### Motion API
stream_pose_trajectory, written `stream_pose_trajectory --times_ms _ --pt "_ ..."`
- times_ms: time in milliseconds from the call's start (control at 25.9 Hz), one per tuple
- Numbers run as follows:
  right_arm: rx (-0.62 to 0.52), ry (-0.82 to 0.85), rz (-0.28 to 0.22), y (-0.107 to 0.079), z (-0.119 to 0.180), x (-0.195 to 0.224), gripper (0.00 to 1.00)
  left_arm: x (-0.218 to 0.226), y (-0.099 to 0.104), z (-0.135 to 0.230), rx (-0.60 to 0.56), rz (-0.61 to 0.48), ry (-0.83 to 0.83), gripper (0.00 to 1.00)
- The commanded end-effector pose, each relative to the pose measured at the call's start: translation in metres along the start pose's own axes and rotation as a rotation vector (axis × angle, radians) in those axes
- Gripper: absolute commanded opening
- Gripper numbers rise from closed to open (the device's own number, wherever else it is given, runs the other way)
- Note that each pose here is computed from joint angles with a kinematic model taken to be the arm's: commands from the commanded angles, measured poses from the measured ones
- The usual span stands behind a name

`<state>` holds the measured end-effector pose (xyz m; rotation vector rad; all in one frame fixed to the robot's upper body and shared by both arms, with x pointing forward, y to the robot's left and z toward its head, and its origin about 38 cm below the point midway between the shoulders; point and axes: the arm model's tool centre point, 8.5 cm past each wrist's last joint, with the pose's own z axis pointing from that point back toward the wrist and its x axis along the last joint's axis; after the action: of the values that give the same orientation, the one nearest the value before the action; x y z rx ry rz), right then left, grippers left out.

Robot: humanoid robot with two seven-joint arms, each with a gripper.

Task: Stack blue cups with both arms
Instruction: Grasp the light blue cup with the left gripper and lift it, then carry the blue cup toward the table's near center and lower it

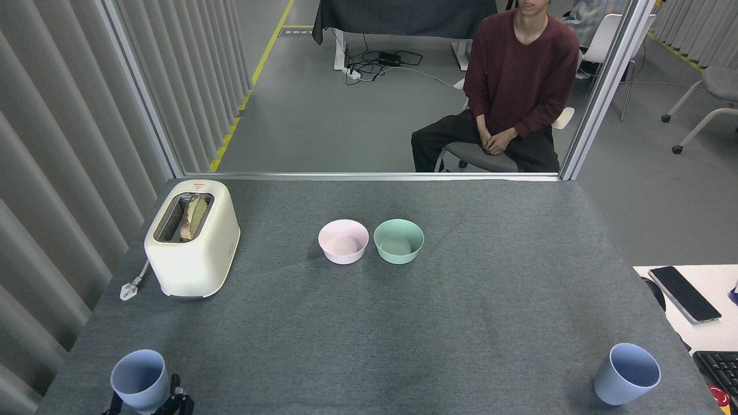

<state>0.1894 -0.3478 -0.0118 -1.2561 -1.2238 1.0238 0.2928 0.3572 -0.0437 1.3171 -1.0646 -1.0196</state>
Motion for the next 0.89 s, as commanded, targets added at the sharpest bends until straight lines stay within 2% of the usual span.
stream_pose_trajectory --times_ms 0,39,77,116,232,309,464,541,696,851 --pt "0.003 -0.001 0.0 0.0 0.0 0.0 1.0 0.001 0.004 -0.018 0.016 0.001 0.002 0.98" --pt "0.003 -0.001 0.0 0.0 0.0 0.0 1.0 0.0 0.004 -0.018 0.019 -0.003 0.0 0.84" --pt "0.006 0.0 0.0 0.001 0.001 0.0 1.0 -0.001 0.005 -0.018 0.018 -0.014 -0.008 0.56" --pt "0.005 0.0 -0.001 0.001 0.001 0.0 1.0 -0.002 0.006 -0.019 0.02 -0.028 -0.015 0.35" --pt "0.006 0.001 -0.001 0.001 0.001 0.0 1.0 0.002 0.009 -0.018 0.031 -0.033 -0.044 0.34" --pt "0.006 0.001 -0.001 0.001 0.001 0.0 1.0 0.019 0.03 -0.02 0.091 -0.008 -0.118 0.34" --pt "0.007 -0.001 0.0 0.001 0.002 0.001 1.0 0.107 0.048 -0.004 0.139 0.044 -0.413 0.36" --pt "0.004 -0.003 0.002 0.0 0.001 0.001 1.0 0.15 0.054 0.002 0.155 0.025 -0.546 0.36" --pt "0.003 -0.004 0.004 0.0 -0.001 0.0 1.0 0.222 0.047 0.022 0.138 -0.051 -0.778 0.37" --pt "0.0 -0.005 0.004 -0.001 -0.002 0.0 1.0 0.262 0.029 0.044 0.092 -0.039 -0.858 0.4"
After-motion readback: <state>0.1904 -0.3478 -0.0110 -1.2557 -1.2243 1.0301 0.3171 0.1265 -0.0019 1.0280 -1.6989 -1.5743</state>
